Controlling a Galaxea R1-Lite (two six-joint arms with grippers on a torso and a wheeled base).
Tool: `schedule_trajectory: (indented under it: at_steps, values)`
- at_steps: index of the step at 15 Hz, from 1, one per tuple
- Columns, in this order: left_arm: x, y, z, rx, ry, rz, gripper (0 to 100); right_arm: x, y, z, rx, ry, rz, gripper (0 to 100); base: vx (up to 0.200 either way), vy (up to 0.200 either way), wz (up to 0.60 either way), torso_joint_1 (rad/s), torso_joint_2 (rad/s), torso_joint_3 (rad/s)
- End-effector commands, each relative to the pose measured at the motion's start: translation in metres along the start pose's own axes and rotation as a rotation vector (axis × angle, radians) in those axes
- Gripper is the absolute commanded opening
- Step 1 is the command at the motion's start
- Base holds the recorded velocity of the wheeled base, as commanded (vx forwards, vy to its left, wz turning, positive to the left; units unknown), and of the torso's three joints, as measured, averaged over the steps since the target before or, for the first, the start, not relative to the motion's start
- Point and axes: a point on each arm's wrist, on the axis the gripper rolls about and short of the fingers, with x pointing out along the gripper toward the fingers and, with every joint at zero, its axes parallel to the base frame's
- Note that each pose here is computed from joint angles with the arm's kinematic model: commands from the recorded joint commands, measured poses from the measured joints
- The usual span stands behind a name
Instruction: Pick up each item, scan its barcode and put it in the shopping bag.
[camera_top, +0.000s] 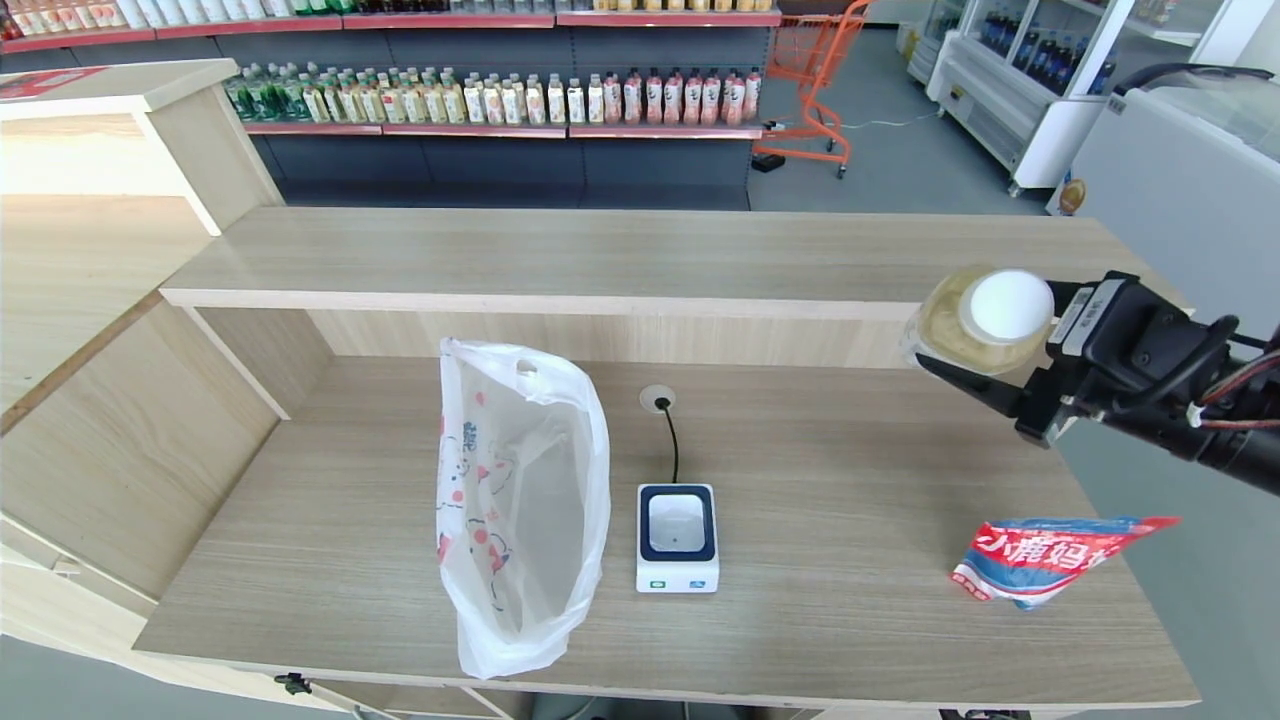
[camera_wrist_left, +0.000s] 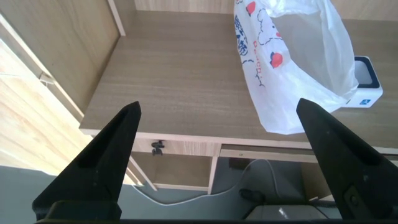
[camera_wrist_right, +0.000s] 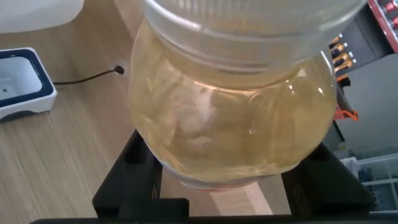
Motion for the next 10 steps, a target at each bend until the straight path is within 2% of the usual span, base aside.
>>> schedule_trajectory:
  at_steps: [1, 4, 10]
  values:
    - [0.0000, 0.0000, 0.0000, -0.001, 0.000, 0.000, 100, -0.0006, 0.0014, -0.0005, -0.006, 0.002, 0.004, 0, 0.000, 0.000, 0.00, 0.000, 0.00, 0.000]
    - [0.0000, 0.0000, 0.0000, -0.001, 0.000, 0.000, 100, 0.0007, 0.0002, 0.0000, -0.004, -0.001, 0.001, 0, 0.000, 0.000, 0.00, 0.000, 0.00, 0.000]
    - [0.0000, 0.0000, 0.0000, -0.004, 0.000, 0.000, 100, 0.0079, -0.0066, -0.0011, 0.028, -0.006, -0.014, 0, 0.000, 0.200, 0.00, 0.001, 0.00, 0.002]
